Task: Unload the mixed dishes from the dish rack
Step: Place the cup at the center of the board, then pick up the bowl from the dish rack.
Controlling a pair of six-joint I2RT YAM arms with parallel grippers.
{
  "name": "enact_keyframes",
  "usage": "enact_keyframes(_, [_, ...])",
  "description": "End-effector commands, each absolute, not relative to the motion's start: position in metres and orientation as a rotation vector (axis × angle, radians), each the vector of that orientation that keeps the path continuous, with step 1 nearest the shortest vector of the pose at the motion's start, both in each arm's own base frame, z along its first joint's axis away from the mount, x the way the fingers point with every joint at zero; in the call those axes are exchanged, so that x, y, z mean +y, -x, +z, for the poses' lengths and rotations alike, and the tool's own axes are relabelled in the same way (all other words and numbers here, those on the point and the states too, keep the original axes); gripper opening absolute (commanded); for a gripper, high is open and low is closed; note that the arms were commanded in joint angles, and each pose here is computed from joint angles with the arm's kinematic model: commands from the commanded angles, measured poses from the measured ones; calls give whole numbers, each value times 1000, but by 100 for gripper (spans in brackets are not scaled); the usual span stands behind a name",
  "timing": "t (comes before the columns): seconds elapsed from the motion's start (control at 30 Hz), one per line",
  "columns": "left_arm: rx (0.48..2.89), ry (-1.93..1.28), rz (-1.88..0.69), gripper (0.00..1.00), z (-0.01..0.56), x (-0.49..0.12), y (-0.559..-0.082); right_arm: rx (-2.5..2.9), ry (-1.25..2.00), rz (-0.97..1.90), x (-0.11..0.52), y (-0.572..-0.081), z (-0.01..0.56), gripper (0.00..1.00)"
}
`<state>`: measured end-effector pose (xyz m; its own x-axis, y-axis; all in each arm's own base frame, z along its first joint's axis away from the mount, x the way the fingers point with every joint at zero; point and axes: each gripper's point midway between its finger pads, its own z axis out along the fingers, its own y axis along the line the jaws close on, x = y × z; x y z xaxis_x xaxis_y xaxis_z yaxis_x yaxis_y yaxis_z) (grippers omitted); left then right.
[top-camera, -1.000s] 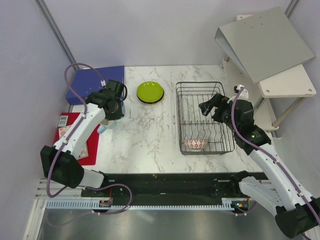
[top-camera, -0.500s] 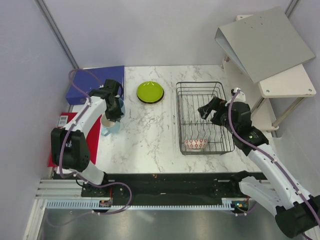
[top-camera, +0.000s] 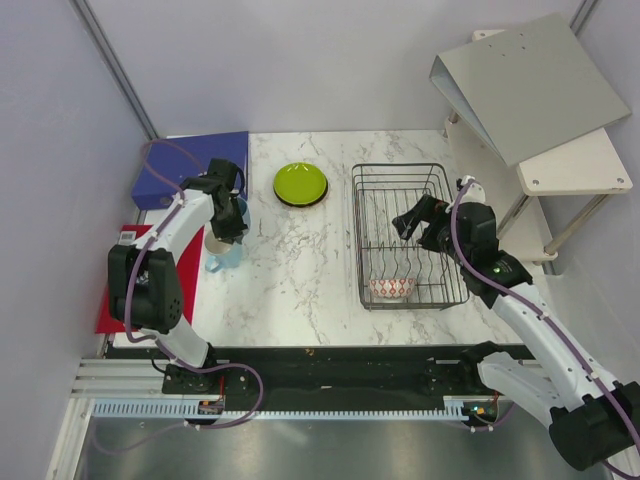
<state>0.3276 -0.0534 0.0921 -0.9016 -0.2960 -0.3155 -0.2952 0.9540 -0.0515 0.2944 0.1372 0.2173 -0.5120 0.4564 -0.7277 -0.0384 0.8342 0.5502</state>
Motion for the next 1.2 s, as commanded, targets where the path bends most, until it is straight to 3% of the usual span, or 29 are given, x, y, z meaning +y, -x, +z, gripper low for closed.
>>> enact_keyframes(0.0, [2739,429,-24,14,98,-51,-339,1994,-278,644,140,-299,225,98])
enact_keyframes(0.03, [2729,424,-28,20,102,-51,-339,1993,-278,647,140,-299,226,98])
enact_keyframes(0.07, [2731,415,-20,38,105,-49,-337,1993,-275,645,140,-299,226,98])
enact_keyframes(0.17, [2721,405,-1,60,116,-46,-333,2000,-272,648,142,-299,223,98])
enact_keyframes(0.37, [2638,416,-3,82,151,-41,-327,1991,-268,649,141,-300,226,98])
enact_keyframes(0.47, [2573,436,-41,98,181,-41,-320,1993,-269,644,141,-300,224,98])
enact_keyframes(0.8, [2258,322,-404,100,293,-86,-291,2078,-243,587,137,-290,200,98])
enact_keyframes(0.97, [2113,12,-720,100,329,-170,-265,2099,-177,594,139,-270,198,98])
enact_keyframes(1.17, [2154,-621,-919,99,290,-297,-217,1988,-215,597,126,-259,226,98])
